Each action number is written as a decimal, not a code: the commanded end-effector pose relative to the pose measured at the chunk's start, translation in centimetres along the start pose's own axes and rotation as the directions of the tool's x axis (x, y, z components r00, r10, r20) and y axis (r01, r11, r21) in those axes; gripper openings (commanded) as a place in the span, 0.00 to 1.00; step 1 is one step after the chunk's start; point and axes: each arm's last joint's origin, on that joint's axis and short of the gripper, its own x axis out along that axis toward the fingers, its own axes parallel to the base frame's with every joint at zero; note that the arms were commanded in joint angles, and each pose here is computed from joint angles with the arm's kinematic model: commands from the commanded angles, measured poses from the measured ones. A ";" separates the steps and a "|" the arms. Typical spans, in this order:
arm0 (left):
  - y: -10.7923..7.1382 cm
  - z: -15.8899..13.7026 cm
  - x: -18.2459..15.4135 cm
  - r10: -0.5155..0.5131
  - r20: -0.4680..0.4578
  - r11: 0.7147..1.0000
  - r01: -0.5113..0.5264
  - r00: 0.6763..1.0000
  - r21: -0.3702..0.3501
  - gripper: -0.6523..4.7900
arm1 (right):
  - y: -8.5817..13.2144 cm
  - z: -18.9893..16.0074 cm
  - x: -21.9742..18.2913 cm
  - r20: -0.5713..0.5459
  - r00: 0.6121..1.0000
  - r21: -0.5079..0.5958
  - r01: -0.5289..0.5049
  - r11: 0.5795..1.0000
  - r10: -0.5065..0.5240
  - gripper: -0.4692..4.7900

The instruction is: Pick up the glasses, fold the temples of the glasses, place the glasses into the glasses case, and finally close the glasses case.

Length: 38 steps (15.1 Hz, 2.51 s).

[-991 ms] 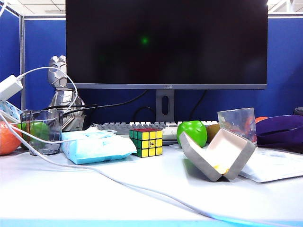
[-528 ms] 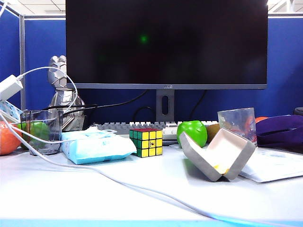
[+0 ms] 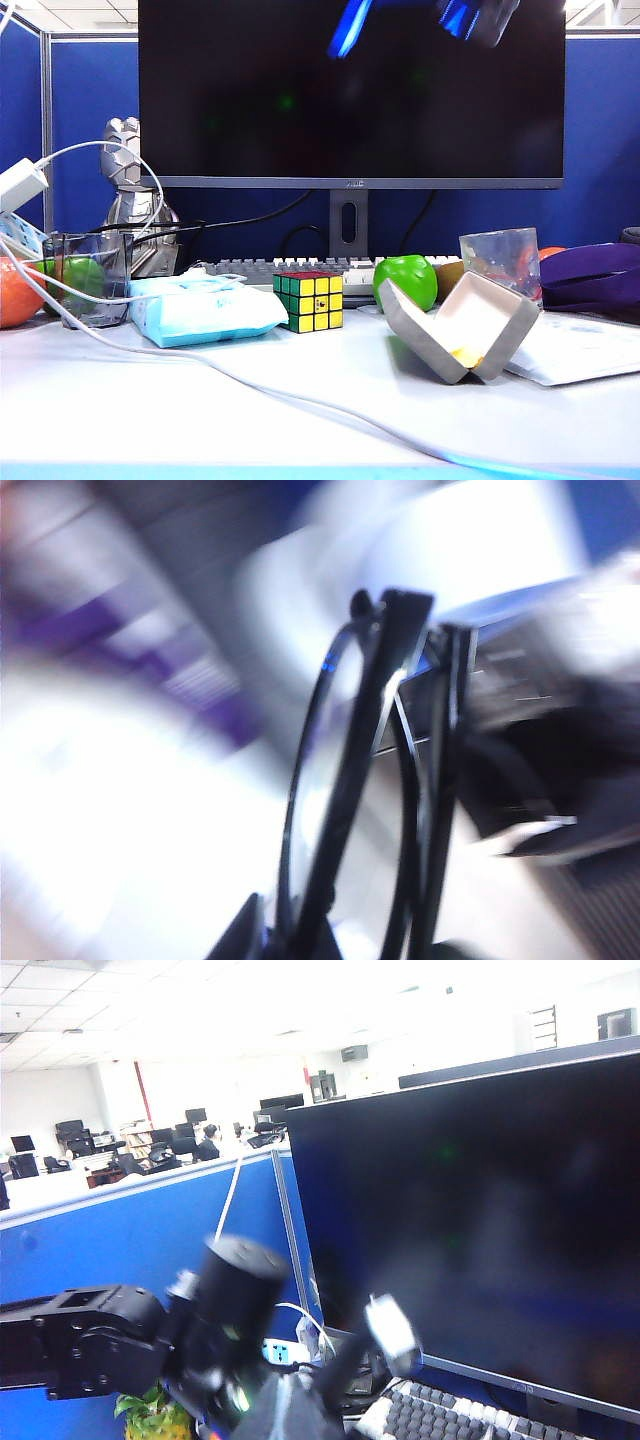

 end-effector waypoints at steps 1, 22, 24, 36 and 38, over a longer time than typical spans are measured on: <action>2.3 -0.9 1.9 0.069 -0.074 0.997 -0.071 0.995 -0.023 0.11 | 0.0 0.1 -0.1 0.002 1.000 -0.018 0.005 1.000 -0.005 0.09; 12.7 -4.3 8.5 0.365 -0.220 0.818 -0.425 0.905 -0.388 0.11 | 0.2 0.0 -0.4 -0.010 1.000 -0.015 0.007 1.000 -0.008 0.09; 12.7 -4.3 8.6 0.364 -0.220 0.801 -0.425 0.905 -0.421 0.11 | 0.2 0.0 -0.4 -0.010 1.000 -0.015 0.007 1.000 -0.007 0.09; 12.8 -6.9 9.8 0.362 -0.315 0.707 -0.479 0.877 -0.521 0.11 | 0.3 0.0 -0.4 -0.012 1.000 -0.016 -0.004 1.000 0.004 0.09; 12.9 -6.9 9.8 0.385 -0.304 0.692 -0.490 0.872 -0.530 0.11 | 0.4 0.0 -0.6 -0.008 1.000 -0.018 -0.005 1.000 0.005 0.09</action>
